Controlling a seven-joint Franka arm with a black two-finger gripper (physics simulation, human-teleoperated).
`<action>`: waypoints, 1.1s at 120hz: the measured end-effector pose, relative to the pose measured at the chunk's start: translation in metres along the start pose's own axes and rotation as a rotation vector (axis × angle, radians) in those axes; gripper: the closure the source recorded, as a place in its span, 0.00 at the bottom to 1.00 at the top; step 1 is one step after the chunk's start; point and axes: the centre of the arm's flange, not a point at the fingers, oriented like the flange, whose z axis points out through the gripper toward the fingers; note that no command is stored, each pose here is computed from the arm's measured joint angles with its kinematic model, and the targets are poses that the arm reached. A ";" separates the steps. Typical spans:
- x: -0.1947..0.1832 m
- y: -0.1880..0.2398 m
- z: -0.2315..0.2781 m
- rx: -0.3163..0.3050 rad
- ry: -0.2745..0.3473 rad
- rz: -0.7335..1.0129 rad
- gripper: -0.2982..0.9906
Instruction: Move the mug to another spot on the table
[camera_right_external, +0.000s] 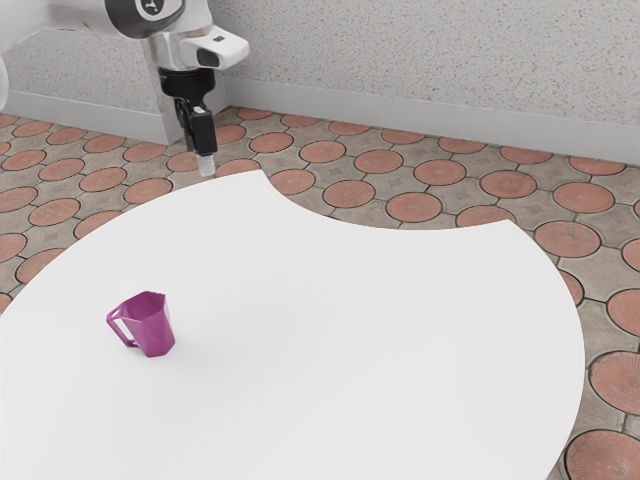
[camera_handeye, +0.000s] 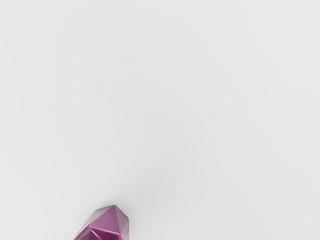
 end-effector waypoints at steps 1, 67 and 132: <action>0.000 0.000 0.000 0.000 0.000 0.000 0.23; -0.049 0.009 0.032 -0.058 -0.085 -0.027 0.23; -0.200 -0.032 0.121 -0.050 0.028 0.224 0.23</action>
